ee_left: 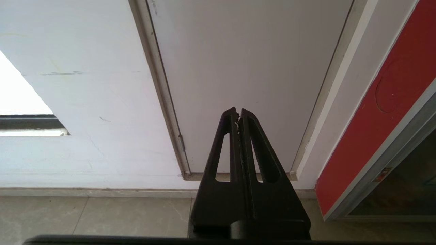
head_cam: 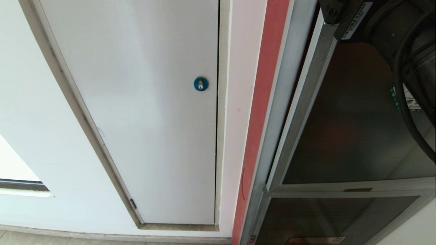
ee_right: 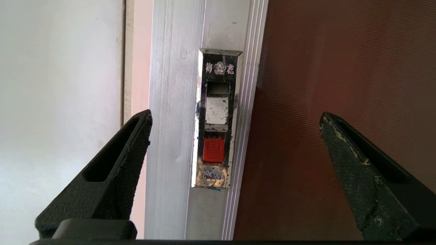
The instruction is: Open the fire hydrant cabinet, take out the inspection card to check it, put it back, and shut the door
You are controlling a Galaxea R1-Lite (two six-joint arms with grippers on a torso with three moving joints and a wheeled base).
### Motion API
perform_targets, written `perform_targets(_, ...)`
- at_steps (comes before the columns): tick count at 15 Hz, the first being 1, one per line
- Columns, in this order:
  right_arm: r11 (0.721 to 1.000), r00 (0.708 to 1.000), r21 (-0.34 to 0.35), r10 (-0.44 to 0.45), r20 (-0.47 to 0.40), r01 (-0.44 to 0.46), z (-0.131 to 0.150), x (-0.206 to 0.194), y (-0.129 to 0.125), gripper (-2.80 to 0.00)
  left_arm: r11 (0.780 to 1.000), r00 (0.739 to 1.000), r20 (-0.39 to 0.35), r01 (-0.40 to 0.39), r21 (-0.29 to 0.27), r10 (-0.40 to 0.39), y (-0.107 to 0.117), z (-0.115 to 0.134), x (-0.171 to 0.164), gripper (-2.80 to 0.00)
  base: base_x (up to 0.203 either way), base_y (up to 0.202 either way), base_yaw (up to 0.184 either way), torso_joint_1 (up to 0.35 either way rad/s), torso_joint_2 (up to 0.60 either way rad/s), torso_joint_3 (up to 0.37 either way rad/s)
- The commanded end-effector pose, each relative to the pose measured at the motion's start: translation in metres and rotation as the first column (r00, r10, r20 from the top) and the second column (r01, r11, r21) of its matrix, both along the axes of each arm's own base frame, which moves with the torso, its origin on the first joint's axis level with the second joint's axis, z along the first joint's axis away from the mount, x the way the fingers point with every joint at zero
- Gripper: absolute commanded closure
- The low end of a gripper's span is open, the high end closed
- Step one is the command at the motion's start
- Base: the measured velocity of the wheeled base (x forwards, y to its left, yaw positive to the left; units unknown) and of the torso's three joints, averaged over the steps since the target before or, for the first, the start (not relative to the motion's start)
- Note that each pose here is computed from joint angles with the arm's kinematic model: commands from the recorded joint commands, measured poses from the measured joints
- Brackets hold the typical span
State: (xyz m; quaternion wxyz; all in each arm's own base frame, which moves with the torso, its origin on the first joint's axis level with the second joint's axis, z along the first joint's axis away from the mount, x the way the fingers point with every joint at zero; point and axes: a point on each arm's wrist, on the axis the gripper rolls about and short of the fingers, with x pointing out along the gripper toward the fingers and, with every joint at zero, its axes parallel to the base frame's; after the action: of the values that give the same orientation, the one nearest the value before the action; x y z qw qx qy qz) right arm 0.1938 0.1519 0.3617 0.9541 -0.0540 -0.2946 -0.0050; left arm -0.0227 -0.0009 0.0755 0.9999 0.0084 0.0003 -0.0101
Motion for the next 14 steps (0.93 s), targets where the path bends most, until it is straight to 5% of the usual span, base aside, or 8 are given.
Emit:
perform_targets(1,1.0,1.0,-0.014,-0.008,-0.013,0.008,-0.0003,0.0015,-0.0015,0.0,1.0,1.0,-0.001,0.0,0.0,0.0,0.0,0.0,0.0001,0.0,0.0,0.0,0.0,0.0,0.0,0.0)
perform_targets(14,1.0,1.0,-0.003,-0.007,-0.001,0.007,0.007,-0.0003,-0.0025,0.0,1.0,1.0,-0.001,0.0,0.0,0.0,0.0,-0.0001,0.0001,0.0,0.0,0.0,0.0,0.0,0.0,0.0)
